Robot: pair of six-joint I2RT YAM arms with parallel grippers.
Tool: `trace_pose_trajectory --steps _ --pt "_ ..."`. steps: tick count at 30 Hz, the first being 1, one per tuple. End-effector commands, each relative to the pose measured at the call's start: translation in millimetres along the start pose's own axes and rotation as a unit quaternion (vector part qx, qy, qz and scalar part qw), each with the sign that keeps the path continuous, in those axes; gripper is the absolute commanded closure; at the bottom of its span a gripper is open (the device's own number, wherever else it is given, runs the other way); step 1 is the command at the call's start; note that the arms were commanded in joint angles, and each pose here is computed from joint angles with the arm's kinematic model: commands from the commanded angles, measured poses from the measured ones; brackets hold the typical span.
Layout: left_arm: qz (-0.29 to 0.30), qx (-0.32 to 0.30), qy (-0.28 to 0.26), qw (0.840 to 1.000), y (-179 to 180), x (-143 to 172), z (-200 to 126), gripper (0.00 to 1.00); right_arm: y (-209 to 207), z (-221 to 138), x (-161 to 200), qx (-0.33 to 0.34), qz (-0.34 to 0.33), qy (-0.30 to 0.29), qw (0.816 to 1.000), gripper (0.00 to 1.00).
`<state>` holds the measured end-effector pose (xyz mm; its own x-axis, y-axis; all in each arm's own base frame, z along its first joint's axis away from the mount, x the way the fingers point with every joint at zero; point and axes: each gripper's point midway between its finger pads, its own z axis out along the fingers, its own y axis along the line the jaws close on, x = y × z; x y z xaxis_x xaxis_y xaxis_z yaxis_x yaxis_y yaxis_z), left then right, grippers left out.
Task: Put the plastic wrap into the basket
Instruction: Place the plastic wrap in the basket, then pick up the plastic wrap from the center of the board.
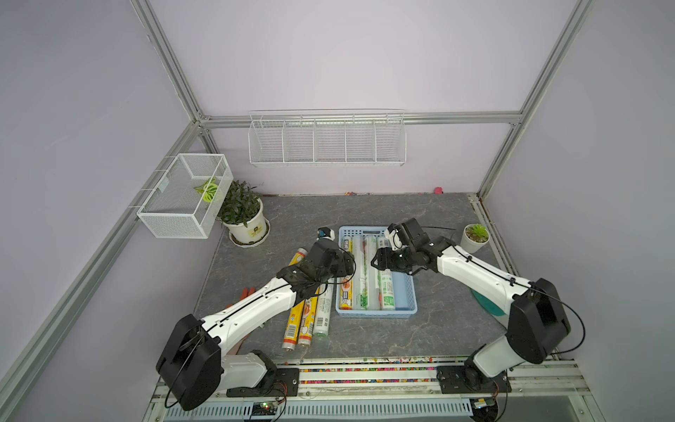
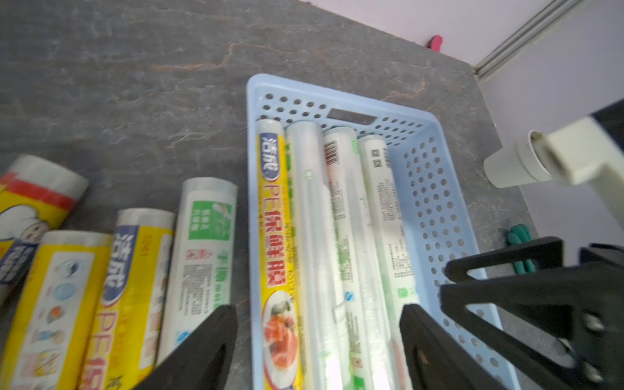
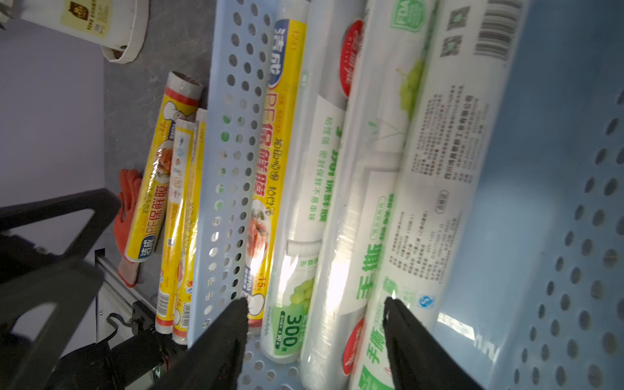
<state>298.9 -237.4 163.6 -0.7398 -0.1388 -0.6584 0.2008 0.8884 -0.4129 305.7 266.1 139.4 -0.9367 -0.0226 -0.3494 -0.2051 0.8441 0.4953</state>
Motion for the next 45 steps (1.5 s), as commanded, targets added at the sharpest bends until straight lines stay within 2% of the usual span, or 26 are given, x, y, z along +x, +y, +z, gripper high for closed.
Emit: trace_pose_trajectory --steps 1,5,7,9,12,17,23,29,35,39,45 --pt "-0.019 -0.003 0.051 0.998 25 21 -7 0.24 27 -3 3 -0.034 -0.04 -0.017 0.998 0.28" --pt "-0.058 -0.001 0.102 0.993 49 34 -10 0.28 50 7 11 -0.039 -0.064 -0.029 0.997 0.19" --pt "-0.059 -0.001 0.118 0.991 55 39 -10 0.29 63 15 15 -0.048 -0.071 -0.029 0.996 0.18" --pt "-0.065 -0.022 0.127 0.99 64 42 -10 0.36 72 22 18 -0.045 -0.075 -0.033 0.996 0.17" --pt "-0.075 -0.041 0.143 0.986 77 48 -8 0.41 85 35 23 -0.047 -0.079 -0.035 0.995 0.16" --pt "-0.081 -0.029 0.177 0.98 72 58 0 0.47 97 53 26 -0.065 -0.069 -0.045 0.995 0.13" --pt "-0.071 -0.027 0.208 0.975 74 69 11 0.45 99 69 29 -0.083 -0.04 -0.049 0.994 0.02" --pt "-0.063 -0.027 0.218 0.974 74 71 13 0.43 91 75 31 -0.075 -0.024 -0.049 0.996 0.02" --pt "-0.061 -0.037 0.236 0.969 78 80 18 0.42 74 78 35 -0.032 -0.013 -0.042 0.999 0.02" --pt "-0.056 -0.043 0.242 0.968 78 82 22 0.41 60 80 44 0.009 -0.011 -0.016 1.0 0.05" --pt "-0.044 -0.066 0.261 0.962 82 91 29 0.38 54 81 51 0.019 -0.012 -0.002 1.0 0.06"
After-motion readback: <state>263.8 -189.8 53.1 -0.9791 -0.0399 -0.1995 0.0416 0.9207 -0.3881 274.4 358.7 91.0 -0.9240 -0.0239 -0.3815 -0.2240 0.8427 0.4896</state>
